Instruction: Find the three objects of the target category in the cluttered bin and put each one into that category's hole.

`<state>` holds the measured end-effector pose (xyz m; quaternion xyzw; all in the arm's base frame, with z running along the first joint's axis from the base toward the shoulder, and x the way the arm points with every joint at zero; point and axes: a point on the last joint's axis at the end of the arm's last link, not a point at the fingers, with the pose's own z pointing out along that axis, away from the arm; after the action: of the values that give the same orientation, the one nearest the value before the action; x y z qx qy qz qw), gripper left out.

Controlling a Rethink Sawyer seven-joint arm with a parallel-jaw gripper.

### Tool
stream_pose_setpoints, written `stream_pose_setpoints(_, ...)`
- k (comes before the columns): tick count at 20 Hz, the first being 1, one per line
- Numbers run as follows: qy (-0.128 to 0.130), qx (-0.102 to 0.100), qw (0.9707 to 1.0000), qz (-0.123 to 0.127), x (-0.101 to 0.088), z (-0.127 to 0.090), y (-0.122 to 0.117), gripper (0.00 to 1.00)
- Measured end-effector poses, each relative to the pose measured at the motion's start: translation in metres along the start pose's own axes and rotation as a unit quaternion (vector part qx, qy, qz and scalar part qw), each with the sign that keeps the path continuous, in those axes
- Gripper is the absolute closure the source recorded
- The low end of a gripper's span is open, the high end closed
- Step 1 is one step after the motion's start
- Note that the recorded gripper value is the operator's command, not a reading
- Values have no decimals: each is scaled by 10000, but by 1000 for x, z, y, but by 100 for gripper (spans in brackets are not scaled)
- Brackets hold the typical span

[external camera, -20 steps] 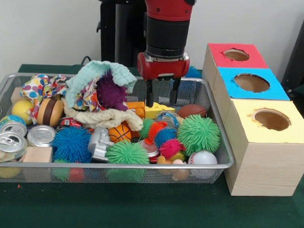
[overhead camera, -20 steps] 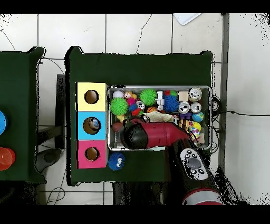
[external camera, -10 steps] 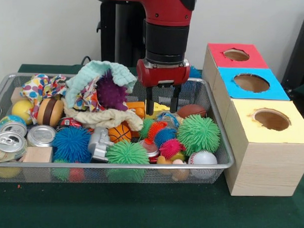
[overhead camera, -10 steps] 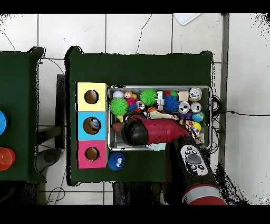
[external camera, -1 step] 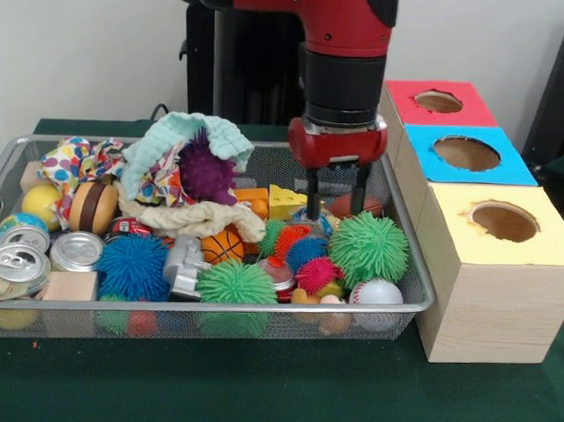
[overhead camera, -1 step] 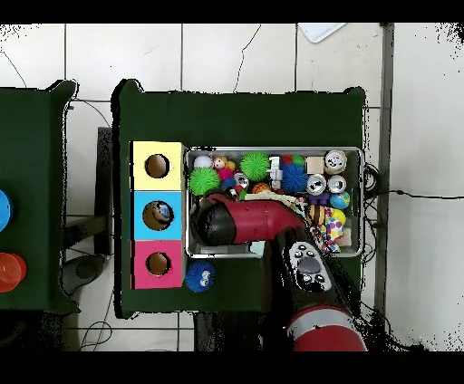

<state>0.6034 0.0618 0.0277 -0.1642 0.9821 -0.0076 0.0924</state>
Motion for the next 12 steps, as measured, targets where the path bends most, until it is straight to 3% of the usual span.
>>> stream_pose_setpoints(6,116,-140,9998,-34,-4,8,45,0)
stream_pose_setpoints(12,183,-97,9998,21,0,10,51,0)
